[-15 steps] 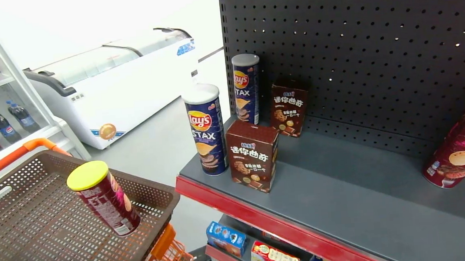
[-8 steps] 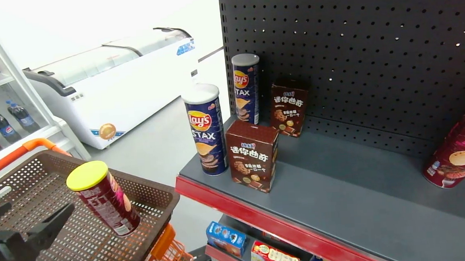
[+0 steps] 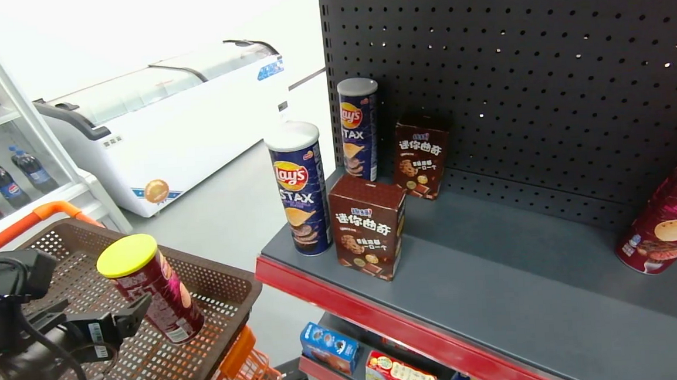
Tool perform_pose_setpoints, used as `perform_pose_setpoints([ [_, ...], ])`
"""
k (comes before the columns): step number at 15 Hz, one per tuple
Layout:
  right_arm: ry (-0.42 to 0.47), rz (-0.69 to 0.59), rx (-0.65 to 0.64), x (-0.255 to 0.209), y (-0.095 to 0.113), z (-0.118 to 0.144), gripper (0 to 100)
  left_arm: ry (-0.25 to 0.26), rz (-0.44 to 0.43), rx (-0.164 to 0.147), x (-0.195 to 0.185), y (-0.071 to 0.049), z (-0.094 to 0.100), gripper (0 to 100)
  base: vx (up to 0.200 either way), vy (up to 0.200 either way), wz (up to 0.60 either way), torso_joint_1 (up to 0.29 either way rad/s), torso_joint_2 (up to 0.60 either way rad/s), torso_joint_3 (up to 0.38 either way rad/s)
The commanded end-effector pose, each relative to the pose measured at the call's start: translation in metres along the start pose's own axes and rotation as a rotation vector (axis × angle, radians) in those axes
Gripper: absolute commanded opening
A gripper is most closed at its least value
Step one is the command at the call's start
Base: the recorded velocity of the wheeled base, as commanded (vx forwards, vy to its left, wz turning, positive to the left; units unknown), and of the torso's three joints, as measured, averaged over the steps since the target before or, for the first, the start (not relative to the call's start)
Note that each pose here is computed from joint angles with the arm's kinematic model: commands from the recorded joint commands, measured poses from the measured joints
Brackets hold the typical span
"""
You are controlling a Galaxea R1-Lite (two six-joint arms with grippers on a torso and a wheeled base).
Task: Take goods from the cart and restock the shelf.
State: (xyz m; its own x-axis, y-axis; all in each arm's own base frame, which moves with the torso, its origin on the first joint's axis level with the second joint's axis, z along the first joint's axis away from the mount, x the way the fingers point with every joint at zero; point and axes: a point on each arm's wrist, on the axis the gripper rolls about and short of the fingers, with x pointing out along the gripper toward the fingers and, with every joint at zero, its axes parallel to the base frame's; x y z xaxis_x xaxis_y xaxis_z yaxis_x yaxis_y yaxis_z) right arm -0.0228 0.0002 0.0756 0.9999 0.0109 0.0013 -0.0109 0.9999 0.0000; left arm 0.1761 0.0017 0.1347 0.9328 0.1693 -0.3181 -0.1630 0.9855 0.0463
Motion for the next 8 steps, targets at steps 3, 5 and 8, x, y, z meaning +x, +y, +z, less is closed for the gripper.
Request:
perform_pose_setpoints([
  [3, 0.0, 0.001, 0.0, 0.0, 0.0, 0.0, 100, 0.056, 0.017, 0.01, 0.036, -0.006, -0.016, 100, 0.0, 0.0, 0.0, 0.0, 0.0, 0.0],
  [5, 0.0, 0.001, 0.0, 0.0, 0.0, 0.0, 100, 0.088, 0.059, 0.02, 0.04, -0.006, -0.024, 100, 0.0, 0.0, 0.0, 0.0, 0.0, 0.0],
  [8, 0.0, 0.001, 0.0, 0.0, 0.0, 0.0, 100, 0.1, 0.065, 0.016, 0.052, -0.007, -0.03, 100, 0.0, 0.0, 0.0, 0.0, 0.0, 0.0],
])
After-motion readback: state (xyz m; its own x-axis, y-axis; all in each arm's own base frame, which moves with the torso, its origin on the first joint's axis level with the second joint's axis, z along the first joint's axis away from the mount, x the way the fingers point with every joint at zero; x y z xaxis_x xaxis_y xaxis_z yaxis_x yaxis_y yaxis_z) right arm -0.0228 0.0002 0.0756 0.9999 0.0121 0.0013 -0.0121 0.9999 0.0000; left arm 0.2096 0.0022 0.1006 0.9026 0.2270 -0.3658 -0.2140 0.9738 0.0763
